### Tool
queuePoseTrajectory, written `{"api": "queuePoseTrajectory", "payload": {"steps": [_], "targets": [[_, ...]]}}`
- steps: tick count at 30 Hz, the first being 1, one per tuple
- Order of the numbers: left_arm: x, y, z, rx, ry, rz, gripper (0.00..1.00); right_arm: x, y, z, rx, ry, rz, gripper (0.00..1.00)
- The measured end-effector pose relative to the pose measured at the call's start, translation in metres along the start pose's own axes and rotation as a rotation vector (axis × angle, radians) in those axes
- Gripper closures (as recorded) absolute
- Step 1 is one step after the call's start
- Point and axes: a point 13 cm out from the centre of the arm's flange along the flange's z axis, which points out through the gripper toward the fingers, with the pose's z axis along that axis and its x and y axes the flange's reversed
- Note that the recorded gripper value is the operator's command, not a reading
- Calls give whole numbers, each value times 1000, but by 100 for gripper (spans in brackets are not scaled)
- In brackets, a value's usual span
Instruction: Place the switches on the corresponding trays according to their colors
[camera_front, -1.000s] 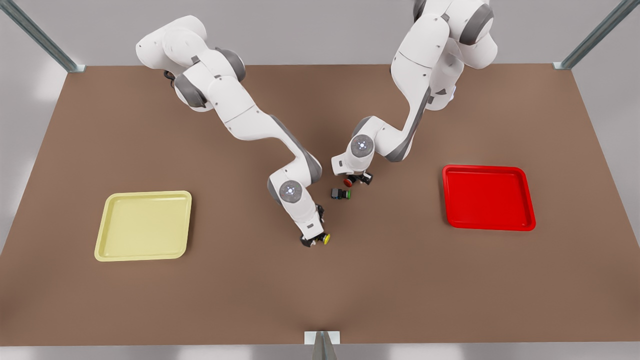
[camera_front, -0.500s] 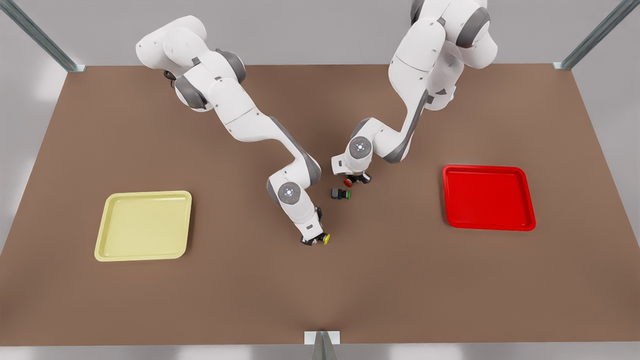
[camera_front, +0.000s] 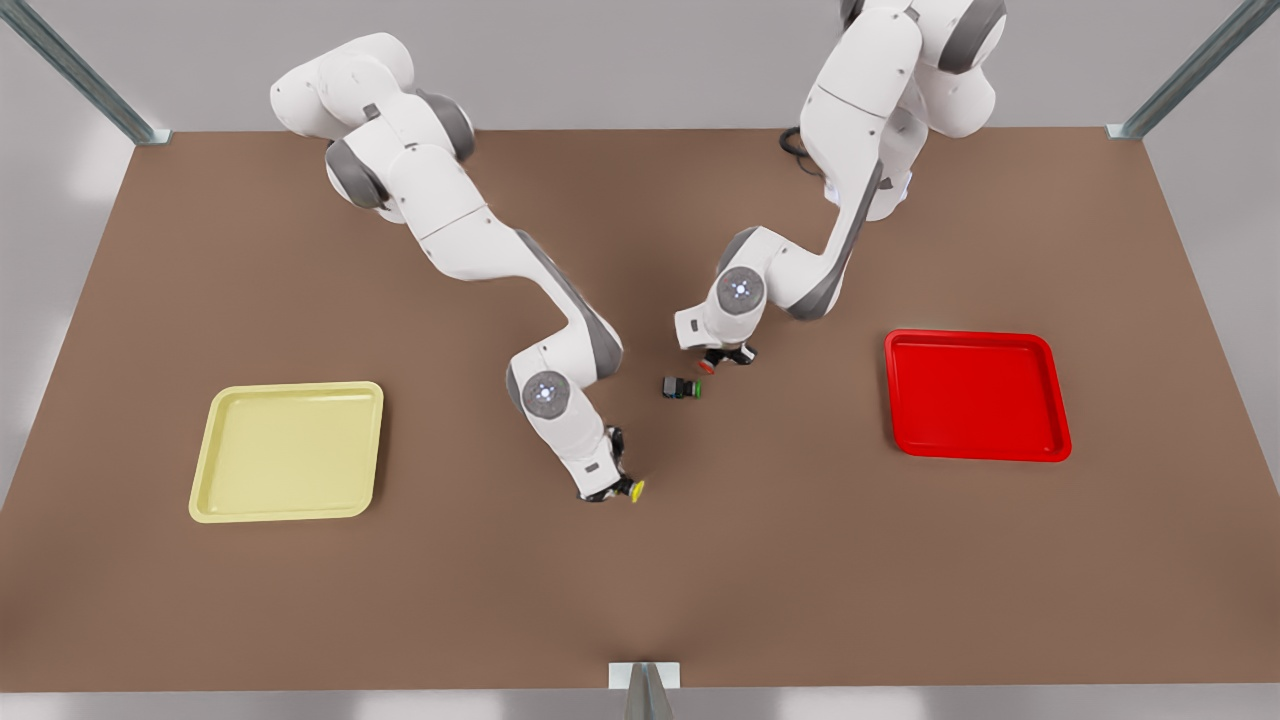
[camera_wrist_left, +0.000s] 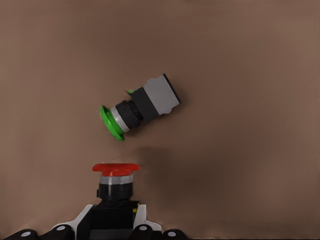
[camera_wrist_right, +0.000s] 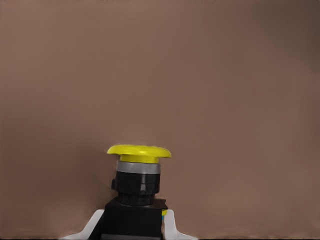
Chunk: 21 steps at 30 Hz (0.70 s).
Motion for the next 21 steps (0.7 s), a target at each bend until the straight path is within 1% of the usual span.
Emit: {"api": "queuePoseTrajectory", "payload": {"steps": [2, 3, 5, 7, 8, 10, 12, 16, 17, 18, 19, 20, 21], "targets": [[10, 41, -42, 8, 4, -64, 51, 40, -54, -59, 17, 62, 39, 55], [20, 69, -57, 12, 12, -109, 51, 78, -81, -88, 17, 115, 67, 55], [46, 146, -81, 6, 28, -227, 51, 177, -111, -127, -30, 224, 141, 55], [79, 217, -92, -9, 54, -332, 51, 277, -118, -145, -98, 322, 211, 55], [94, 243, -94, -19, 69, -368, 51, 324, -124, -152, -121, 366, 243, 55], [117, 273, -93, -38, 100, -399, 51, 399, -129, -160, -157, 437, 275, 55], [130, 294, -85, -64, 121, -414, 51, 452, -139, -161, -170, 482, 279, 55], [157, 340, -72, -100, 142, -463, 51, 519, -149, -132, -186, 541, 232, 55], [162, 350, -68, -109, 146, -472, 51, 529, -152, -127, -184, 544, 217, 0], [166, 358, -65, -117, 147, -479, 50, 532, -156, -125, -177, 541, 199, 0], [169, 365, -64, -124, 145, -483, 34, 533, -163, -126, -166, 535, 180, 0], [170, 369, -63, -129, 142, -484, 0, 533, -168, -127, -157, 529, 161, 0], [171, 372, -62, -132, 141, -483, 0, 531, -175, -131, -144, 522, 143, 0]]}}
